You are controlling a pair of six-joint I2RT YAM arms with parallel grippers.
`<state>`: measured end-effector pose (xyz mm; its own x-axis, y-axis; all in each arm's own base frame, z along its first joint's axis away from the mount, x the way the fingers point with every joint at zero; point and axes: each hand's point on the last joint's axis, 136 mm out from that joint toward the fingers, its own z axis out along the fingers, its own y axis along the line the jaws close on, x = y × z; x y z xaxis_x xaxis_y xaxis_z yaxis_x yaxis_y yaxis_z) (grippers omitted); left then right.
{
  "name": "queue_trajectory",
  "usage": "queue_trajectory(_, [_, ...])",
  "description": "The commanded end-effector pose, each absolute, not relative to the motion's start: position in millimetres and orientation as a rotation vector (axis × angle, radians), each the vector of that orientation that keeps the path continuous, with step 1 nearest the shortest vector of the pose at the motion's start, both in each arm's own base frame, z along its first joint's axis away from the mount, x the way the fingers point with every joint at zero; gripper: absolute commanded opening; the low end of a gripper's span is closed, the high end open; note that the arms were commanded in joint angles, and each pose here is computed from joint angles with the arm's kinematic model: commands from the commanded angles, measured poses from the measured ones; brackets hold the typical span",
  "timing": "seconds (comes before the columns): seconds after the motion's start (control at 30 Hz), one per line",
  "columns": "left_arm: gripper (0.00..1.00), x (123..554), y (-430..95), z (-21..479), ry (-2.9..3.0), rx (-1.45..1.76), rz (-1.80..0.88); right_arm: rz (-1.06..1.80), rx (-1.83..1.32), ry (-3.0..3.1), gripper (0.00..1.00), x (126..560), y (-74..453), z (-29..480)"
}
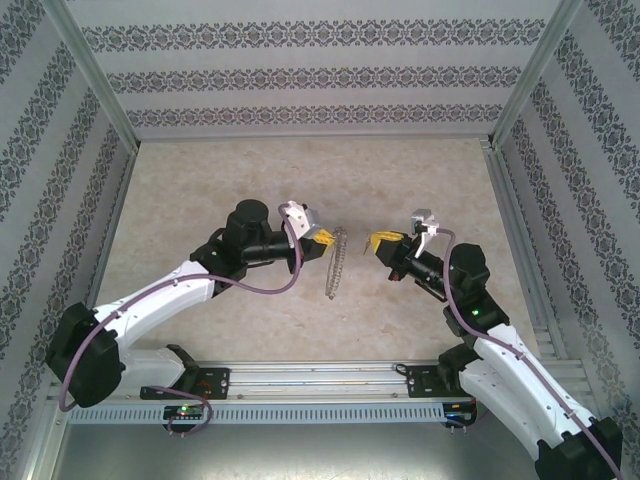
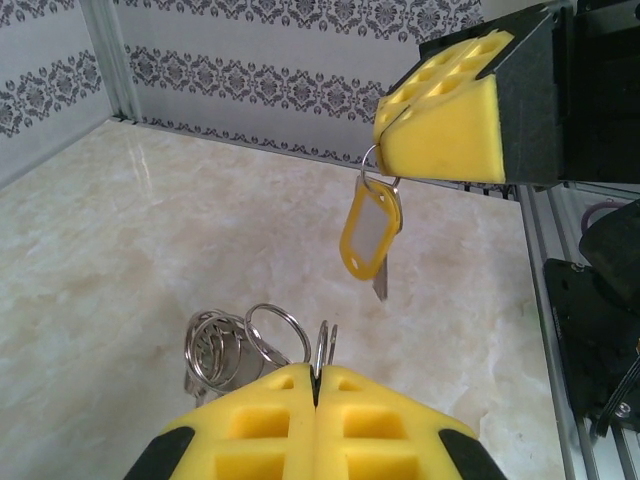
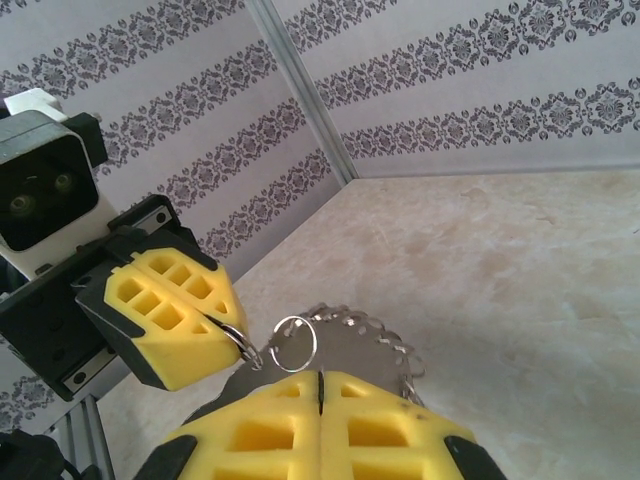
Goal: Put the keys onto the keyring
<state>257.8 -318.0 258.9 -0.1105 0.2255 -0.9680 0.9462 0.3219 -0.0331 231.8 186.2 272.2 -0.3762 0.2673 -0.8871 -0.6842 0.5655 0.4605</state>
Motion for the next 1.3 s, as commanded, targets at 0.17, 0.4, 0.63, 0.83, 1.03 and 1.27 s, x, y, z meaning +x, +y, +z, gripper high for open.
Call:
queue_trajectory(0.17, [0.0, 260.1, -339.3, 299.4, 1.424, 1.089, -0.972, 1.064, -0.455, 1.61, 0.0, 223.2, 200.6, 285.6])
queue_trajectory(0.4, [0.0, 265.1, -342.9, 301.8, 1.445, 1.032, -1.019, 1.067, -0.517, 1.607, 0.0, 219.8, 217.0, 288.9])
queue_trajectory(0.63, [0.0, 267.4, -342.7, 301.1, 1.49, 0.999, -1.041, 1.026, -0.528, 1.59, 0.0, 222.2, 222.0, 294.7])
queue_trajectory(0.83, [0.0, 263.1, -344.8, 301.8, 1.491, 1.015, -1.055, 1.018, -0.536, 1.584, 0.0, 224.6, 225.7, 298.8])
queue_trajectory(1.03, [0.0, 259.9, -346.1, 303.6, 1.484, 1.027, -1.062, 1.002, -0.541, 1.571, 0.0, 225.5, 226.7, 305.3])
queue_trajectory(1.27, [0.0, 256.1, -347.4, 303.4, 1.486, 1.041, -1.069, 0.986, -0.538, 1.566, 0.0, 228.6, 226.8, 309.1])
